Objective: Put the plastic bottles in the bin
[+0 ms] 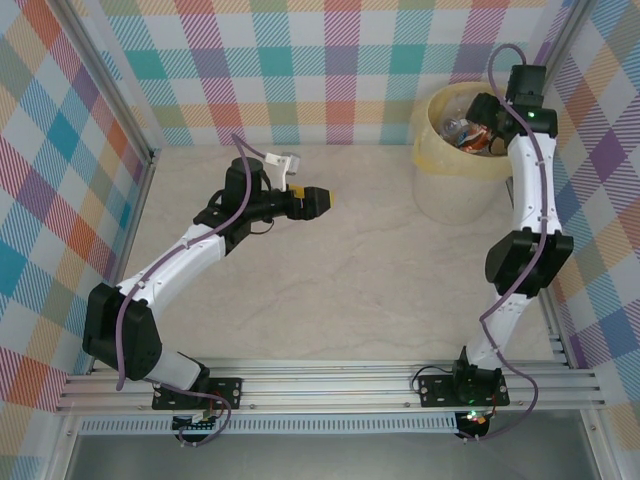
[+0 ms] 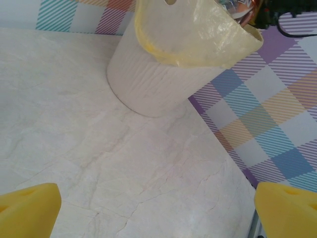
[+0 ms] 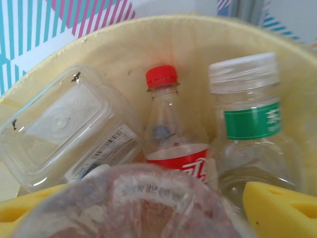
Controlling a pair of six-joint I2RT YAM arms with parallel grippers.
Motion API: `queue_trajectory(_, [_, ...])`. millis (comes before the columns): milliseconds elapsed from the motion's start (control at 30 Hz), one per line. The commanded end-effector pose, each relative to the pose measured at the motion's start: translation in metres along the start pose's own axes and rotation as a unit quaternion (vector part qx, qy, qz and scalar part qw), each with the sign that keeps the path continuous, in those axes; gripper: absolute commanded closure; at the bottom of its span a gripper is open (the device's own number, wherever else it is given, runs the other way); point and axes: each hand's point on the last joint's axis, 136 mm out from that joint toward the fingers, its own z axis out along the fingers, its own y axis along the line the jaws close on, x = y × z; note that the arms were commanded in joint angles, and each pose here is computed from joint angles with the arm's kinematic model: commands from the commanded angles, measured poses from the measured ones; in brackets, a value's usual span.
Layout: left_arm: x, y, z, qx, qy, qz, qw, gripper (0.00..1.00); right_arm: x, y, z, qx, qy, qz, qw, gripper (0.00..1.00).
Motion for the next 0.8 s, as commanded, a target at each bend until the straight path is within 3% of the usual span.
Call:
queue_trajectory(0, [0.005,0.006,0.002,-0.018,0.003,0.008,1.000,0.00,-0.029,-0.019,-0.046,0.051,-0.051,-0.023,0.997,0.11])
queue_trajectory(100, [0.005,0.010,0.001,-0.028,0.003,0.007,1.000,0.00,-0.020,-0.033,-0.042,0.089,-0.032,-0.037,0.995,0.10])
queue_trajectory(500, [0.008,0.025,-0.002,-0.055,0.000,-0.002,0.998,0.00,0.038,-0.050,-0.013,0.114,0.040,-0.056,0.991,0.15])
queue_trajectory(633, [0.008,0.030,-0.003,-0.063,0.000,-0.006,0.998,0.00,0.028,-0.042,-0.019,0.092,0.028,-0.061,0.993,0.14])
queue_trajectory(767, [0.008,0.033,-0.005,-0.069,-0.003,-0.011,0.998,0.00,-0.004,-0.018,-0.051,0.034,-0.009,-0.068,0.997,0.10])
